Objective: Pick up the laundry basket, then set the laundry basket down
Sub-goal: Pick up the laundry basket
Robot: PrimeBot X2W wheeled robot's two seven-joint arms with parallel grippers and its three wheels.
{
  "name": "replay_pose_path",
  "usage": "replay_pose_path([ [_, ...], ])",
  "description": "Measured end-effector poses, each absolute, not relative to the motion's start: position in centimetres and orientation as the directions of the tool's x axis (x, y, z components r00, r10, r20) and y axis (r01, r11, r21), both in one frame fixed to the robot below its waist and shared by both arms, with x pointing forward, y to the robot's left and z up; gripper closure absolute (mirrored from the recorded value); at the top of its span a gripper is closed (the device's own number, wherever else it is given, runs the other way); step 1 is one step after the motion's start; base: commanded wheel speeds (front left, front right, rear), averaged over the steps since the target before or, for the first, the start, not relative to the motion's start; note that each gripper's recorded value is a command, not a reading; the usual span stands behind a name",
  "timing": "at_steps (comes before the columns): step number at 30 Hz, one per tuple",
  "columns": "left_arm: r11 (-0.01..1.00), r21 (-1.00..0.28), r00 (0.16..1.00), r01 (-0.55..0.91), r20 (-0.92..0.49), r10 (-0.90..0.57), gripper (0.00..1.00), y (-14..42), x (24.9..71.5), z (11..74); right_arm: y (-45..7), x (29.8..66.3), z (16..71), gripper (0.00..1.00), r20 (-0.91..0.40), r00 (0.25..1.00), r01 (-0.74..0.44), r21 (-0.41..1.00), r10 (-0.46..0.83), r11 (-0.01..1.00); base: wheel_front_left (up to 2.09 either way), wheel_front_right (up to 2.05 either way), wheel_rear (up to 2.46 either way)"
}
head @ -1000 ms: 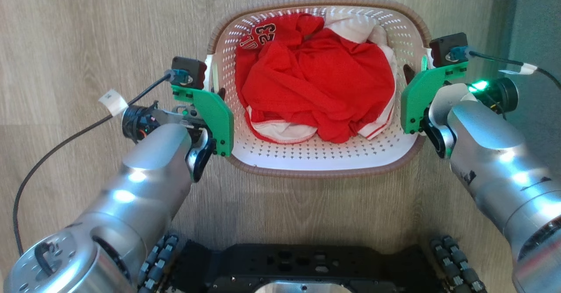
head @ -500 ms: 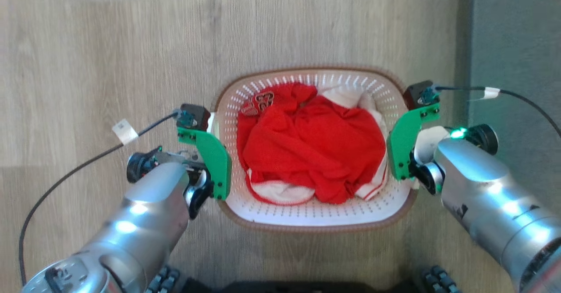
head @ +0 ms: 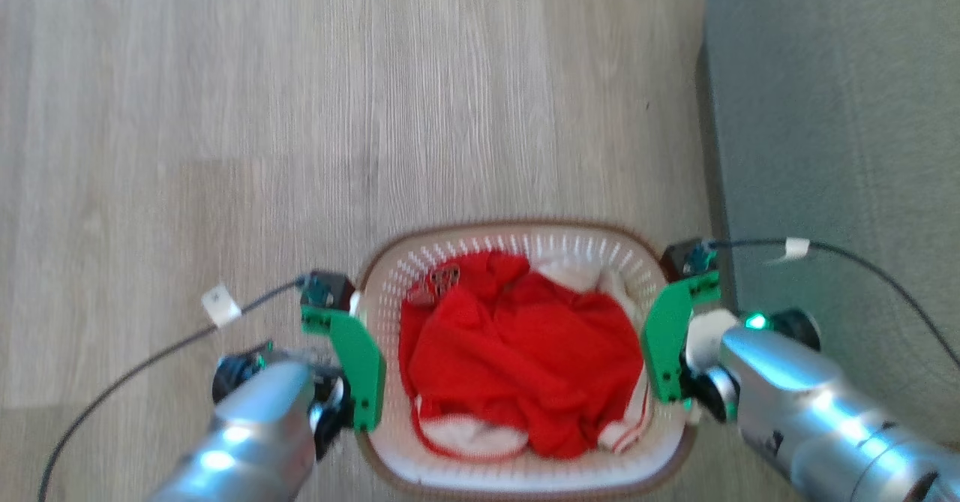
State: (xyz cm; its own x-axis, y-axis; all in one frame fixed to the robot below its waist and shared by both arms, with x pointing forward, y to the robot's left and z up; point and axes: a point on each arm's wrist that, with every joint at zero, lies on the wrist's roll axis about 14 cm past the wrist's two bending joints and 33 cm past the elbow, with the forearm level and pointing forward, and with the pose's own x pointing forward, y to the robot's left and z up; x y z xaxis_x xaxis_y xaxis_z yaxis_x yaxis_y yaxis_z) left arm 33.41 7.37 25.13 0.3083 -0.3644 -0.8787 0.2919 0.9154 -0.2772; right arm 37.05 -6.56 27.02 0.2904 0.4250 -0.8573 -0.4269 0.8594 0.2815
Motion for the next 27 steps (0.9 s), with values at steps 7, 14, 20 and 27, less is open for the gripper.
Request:
replay_pose_path([
  [7,0.921,-0.267,0.301,0.282,-0.887,-0.349,1.0,7.8,30.4,26.8,-6.3,33.8,29.2,1.0,-0.861,0.282,-0.421,0.284,0.422,0.861,0.0,0.0,0.0],
  [14,0.922,-0.268,0.321,0.279,-0.879,-0.353,1.0,8.4,29.3,28.5,-5.7,32.6,31.4,1.0,-0.851,0.313,-0.447,0.259,0.421,0.856,0.0,0.0,0.0],
  [20,0.919,-0.26,0.336,0.296,-0.873,-0.354,1.0,8.7,28.4,29.4,-5.5,31.3,32.2,1.0,-0.841,0.342,-0.455,0.242,0.419,0.857,0.0,0.0,0.0],
  [27,0.916,-0.261,0.331,0.305,-0.873,-0.359,1.0,8.8,27.7,29.6,-5.5,30.8,32.0,1.0,-0.834,0.372,-0.455,0.22,0.408,0.863,0.0,0.0,0.0],
])
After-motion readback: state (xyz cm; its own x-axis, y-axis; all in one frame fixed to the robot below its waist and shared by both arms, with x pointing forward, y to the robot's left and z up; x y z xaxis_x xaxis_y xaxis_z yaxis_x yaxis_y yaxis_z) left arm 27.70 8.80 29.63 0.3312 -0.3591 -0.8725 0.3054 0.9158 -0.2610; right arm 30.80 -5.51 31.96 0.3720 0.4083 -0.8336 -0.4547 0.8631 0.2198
